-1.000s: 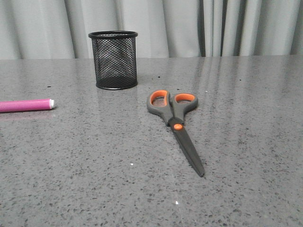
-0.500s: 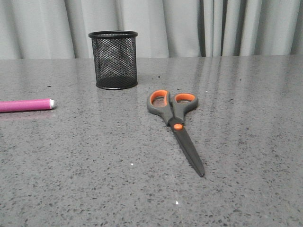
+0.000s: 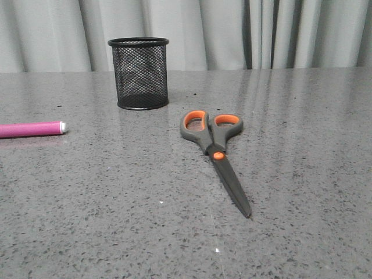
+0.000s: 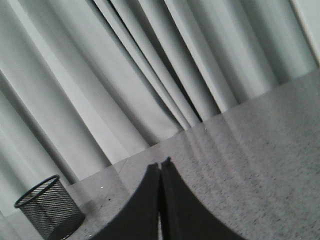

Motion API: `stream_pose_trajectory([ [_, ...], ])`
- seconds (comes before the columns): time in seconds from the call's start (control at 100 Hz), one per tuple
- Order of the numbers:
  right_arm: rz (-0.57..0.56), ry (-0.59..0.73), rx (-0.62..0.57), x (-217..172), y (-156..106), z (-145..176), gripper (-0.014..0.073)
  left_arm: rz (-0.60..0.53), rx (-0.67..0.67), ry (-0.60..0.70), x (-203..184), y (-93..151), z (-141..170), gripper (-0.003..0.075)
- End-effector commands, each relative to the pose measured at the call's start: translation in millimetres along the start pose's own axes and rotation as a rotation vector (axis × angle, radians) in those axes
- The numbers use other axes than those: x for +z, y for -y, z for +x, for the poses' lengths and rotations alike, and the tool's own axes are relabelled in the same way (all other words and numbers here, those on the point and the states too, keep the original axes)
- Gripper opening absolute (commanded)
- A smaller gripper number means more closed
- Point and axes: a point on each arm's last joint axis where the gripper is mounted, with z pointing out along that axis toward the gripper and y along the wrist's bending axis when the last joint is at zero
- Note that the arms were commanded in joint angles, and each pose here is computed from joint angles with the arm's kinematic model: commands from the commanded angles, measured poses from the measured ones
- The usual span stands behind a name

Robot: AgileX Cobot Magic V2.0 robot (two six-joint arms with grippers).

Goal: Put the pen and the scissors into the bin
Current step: 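Move the left gripper toward the pink marker beside the mesh cup, then lower the left gripper over the pink marker and close on it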

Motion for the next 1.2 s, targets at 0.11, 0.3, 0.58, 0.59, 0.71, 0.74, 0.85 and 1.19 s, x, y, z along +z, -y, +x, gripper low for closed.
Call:
stream_pose_trajectory([
  [0.11, -0.063, -0.008, 0.019, -2, -26, -37, -0.0068, 0.135, 0.352, -0.093, -11, 42, -11, 0.0232],
  [0.3, -0.104, -0.231, -0.211, 8, -50, -56, 0.0149, 0.181, 0.534, -0.254, -2, 87, -30, 0.0255],
  [0.58, -0.109, -0.395, -0.246, 30, -64, -70, 0.04, 0.158, 0.847, -0.608, 50, 130, -57, 0.0151],
  [0.59, -0.109, -0.393, -0.246, 30, -64, -70, 0.04, 0.156, 0.861, -0.634, 53, 129, -56, 0.0154],
  [0.71, -0.113, -0.392, -0.246, 30, -64, -70, 0.04, 0.148, 1.177, -0.795, 79, 132, -63, 0.0226],
  [0.74, -0.113, -0.392, -0.246, 30, -64, -70, 0.04, 0.148, 1.244, -0.812, 86, 135, -65, 0.0248],
  [0.85, -0.129, -0.383, -0.267, 30, -65, -71, 0.04, 0.103, 1.461, -0.918, 116, 136, -67, 0.0288],
  [1.19, -0.174, -0.382, -0.279, 29, -68, -70, 0.04, 0.399, 1.753, -1.255, 213, 142, -28, 0.0288],
])
